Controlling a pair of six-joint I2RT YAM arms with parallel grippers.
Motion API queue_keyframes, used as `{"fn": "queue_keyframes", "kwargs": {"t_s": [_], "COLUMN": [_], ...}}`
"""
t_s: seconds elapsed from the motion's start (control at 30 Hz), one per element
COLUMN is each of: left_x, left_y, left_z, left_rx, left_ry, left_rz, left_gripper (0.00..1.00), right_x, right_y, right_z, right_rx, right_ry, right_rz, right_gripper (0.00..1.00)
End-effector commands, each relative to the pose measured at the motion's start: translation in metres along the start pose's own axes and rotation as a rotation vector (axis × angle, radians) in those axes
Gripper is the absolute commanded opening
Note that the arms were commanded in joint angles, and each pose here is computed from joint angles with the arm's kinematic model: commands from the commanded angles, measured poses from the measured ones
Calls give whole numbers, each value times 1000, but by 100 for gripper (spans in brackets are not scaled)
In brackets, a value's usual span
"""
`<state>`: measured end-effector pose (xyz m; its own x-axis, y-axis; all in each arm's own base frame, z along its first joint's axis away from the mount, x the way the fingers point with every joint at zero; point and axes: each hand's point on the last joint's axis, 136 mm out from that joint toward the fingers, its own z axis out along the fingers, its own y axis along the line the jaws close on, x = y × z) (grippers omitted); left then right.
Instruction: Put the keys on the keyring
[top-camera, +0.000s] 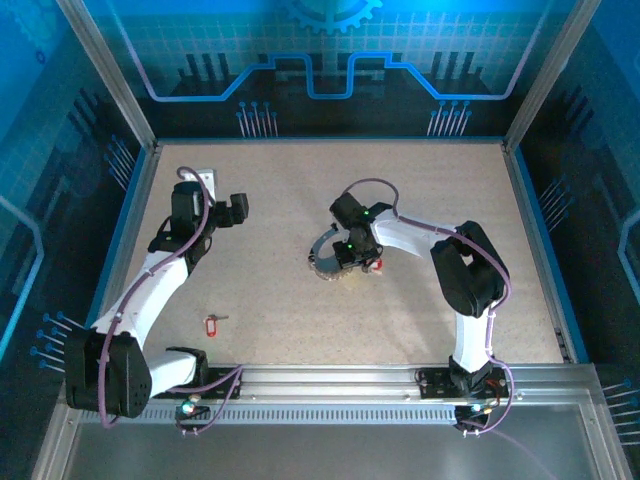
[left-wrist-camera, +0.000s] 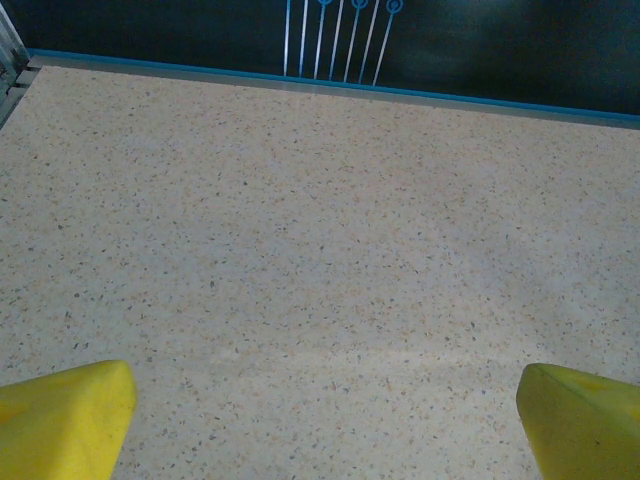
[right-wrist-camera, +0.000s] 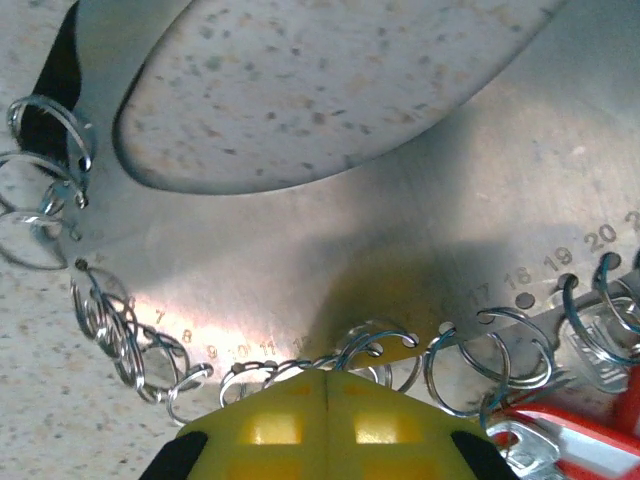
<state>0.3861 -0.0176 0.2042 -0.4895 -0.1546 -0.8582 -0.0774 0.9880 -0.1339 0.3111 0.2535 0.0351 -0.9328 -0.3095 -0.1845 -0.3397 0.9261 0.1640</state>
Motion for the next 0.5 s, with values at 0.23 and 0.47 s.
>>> {"fn": "queue_keyframes", "kwargs": {"t_s": [0.23,0.47], "left_x": [-4,0], "left_y": [-45,-49], "left_z": [-6,-4], "left_rx": [165,164], "left_ry": [-15,0], "left_rz": [106,128], "left_gripper": [99,99], "right_x": [-19,-5], "right_y": [13,-6], "right_z": [-21,-6], "right_rx": [-185,-321], "right_ry": [-83,-44], "right_rz": [19,110], "right_gripper": [7,13]}}
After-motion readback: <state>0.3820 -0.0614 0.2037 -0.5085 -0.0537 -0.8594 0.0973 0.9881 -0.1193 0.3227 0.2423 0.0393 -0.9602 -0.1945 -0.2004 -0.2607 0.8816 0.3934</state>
